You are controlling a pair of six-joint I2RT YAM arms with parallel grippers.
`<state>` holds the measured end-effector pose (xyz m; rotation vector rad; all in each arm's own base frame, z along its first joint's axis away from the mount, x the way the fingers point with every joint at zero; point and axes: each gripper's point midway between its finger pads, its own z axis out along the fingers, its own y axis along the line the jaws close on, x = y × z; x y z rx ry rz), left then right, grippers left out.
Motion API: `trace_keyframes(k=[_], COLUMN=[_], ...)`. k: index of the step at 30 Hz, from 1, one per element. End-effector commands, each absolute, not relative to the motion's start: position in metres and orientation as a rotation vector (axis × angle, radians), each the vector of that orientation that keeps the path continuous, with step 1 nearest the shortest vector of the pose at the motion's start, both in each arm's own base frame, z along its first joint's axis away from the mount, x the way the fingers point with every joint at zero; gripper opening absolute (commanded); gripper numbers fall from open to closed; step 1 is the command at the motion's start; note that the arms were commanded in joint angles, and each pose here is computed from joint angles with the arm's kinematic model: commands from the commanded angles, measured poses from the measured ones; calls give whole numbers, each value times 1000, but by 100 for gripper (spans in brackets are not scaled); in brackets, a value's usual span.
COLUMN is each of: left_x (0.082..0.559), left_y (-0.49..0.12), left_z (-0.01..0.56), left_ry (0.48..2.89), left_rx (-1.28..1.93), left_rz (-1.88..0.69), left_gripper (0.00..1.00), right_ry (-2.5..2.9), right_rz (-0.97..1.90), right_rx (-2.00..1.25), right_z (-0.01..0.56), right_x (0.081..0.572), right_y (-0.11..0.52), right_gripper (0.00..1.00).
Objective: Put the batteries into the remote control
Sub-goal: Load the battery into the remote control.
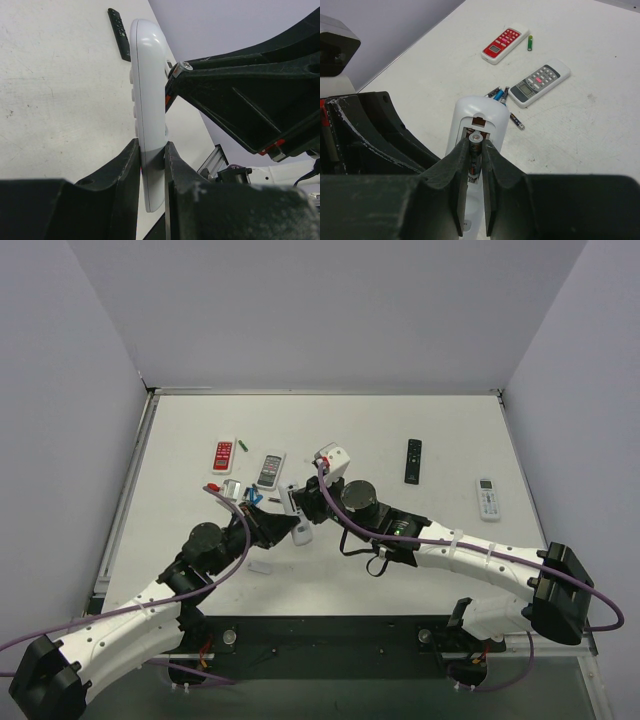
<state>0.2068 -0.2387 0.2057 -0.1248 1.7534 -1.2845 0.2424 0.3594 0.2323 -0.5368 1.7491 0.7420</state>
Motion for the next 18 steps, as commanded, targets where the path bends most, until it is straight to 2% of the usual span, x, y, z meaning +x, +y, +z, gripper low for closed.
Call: trace_keyframes(k=[1,5,16,18], left_x=[209,208,208,209], left_y=[-241,-243,-247,-247], left_z=[252,251,246,244], left_ry=[1605,1613,1635,1645], left_rx=[-121,-101,-79,-83], left_rz=[-1356,-1359,-1357,-1353], left_gripper=[0,0,0,0], right_ry=[1766,1788,1780,1777], right_rz=[729,691,699,708], right_rx=[-530,-473,-474,-478], right_z=[225,222,229,231], right_x=[241,248,251,250], right_y=[358,352,357,358], right_gripper=[13,18,20,24])
